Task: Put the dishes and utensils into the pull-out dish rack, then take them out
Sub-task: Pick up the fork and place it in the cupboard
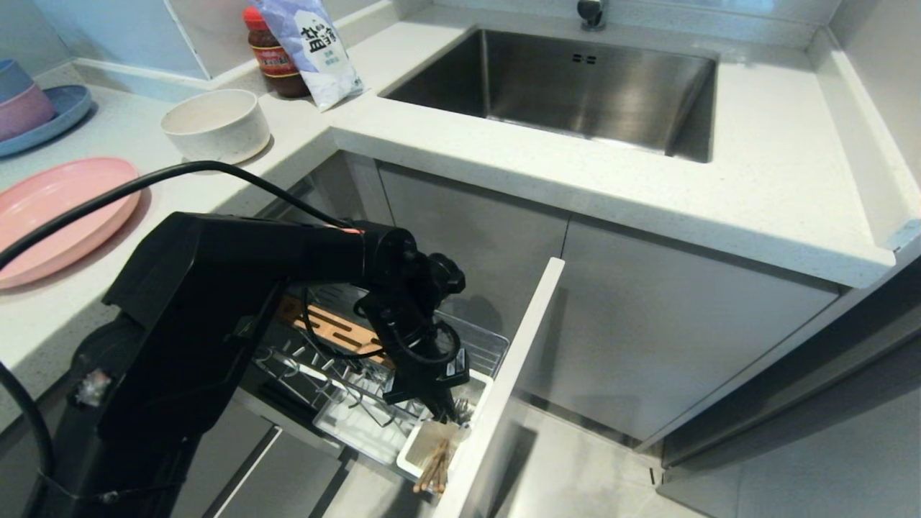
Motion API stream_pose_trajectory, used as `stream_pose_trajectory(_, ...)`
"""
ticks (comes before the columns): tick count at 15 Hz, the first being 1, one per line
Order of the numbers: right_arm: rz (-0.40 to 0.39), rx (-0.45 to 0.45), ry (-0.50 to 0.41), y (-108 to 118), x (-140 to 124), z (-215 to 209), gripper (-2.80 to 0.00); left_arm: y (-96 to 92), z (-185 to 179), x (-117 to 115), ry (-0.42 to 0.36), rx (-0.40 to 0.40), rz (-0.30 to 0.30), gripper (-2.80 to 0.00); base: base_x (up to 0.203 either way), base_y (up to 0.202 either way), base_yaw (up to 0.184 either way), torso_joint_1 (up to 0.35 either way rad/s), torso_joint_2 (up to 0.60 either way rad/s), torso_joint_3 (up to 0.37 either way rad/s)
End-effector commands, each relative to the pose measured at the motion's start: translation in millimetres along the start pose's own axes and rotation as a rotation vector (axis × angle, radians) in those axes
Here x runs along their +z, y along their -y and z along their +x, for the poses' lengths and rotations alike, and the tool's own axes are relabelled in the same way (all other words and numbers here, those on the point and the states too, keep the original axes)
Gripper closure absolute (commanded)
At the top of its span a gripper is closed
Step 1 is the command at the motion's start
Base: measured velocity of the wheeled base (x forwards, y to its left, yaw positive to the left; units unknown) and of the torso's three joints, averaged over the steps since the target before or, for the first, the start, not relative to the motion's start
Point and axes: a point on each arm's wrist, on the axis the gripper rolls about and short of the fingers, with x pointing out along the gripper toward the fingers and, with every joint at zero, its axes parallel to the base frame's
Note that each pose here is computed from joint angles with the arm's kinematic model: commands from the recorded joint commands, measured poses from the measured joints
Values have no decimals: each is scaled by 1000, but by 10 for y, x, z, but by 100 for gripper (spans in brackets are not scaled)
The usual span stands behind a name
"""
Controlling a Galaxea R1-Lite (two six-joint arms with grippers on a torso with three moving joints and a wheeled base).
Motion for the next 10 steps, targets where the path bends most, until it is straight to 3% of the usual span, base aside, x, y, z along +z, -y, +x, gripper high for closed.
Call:
stream_pose_trajectory(1,0,0,1,0,-4,-1,0,-28,-16,29,4,-1,-13,0,0,0,0,0,0,0)
stream_pose_trajectory(10,0,0,1,0,-4,-1,0,-75,-12,65,4,-1,-21,0,0,0,0,0,0,0)
